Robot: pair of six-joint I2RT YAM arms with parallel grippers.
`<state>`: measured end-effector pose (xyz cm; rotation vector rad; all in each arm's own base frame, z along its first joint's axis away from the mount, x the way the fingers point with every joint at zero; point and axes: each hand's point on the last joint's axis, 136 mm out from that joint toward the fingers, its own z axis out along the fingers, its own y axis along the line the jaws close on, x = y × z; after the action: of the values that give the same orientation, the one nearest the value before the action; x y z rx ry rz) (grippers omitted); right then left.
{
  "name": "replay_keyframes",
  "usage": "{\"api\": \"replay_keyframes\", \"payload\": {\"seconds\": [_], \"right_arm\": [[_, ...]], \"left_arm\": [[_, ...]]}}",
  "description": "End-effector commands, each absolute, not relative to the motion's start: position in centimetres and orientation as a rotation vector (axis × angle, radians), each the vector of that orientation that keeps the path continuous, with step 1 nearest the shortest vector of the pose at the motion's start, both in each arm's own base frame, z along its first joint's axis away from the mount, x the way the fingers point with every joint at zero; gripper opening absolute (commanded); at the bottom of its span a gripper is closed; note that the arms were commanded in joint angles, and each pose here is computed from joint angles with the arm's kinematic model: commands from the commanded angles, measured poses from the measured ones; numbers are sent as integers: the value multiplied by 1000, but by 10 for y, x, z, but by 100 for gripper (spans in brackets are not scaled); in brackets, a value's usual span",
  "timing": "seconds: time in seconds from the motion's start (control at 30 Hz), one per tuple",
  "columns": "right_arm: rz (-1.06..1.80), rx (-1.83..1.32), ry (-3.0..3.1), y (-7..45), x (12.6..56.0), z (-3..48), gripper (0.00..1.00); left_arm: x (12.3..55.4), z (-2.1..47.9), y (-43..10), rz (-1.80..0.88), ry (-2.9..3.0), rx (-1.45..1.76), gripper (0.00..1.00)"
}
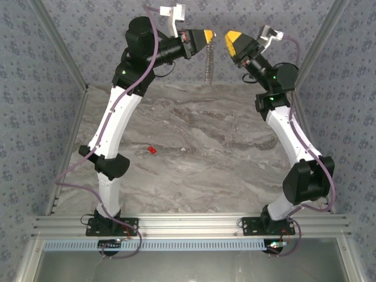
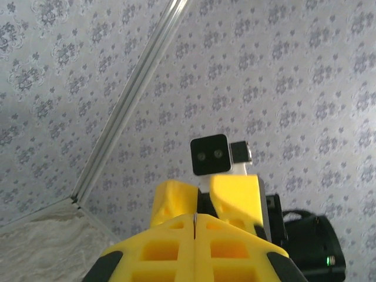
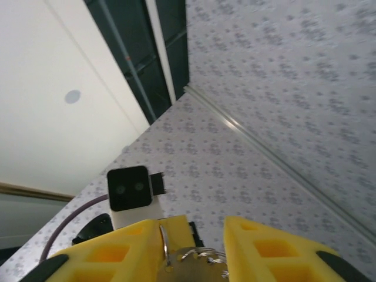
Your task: Put the keys on the keyring
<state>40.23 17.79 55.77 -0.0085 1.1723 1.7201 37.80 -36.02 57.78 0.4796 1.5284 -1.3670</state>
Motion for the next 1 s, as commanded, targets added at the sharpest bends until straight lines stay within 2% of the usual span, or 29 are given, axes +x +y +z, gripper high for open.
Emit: {"api": "replay_keyframes", "payload": {"seconds": [0.0, 0.2, 0.47, 0.73, 0.97], "right_arm": [[1678, -64, 1224, 165, 389, 557, 41], [1660, -119, 1305, 155, 389, 544, 45], [1696, -346, 1427, 193, 367, 528, 45], [1687, -515, 1515, 232, 345, 505, 45], [1610, -461, 1597, 226, 351, 473, 44]], "left_arm": [[356, 588, -348, -1319, 1473, 627, 0], [343, 572, -338, -1297, 1488, 800, 0], [324, 547, -331, -1336, 1545, 950, 0], [321, 519, -333, -1337, 1663, 969, 0], [330, 500, -322, -1195, 1759, 929, 0]]}}
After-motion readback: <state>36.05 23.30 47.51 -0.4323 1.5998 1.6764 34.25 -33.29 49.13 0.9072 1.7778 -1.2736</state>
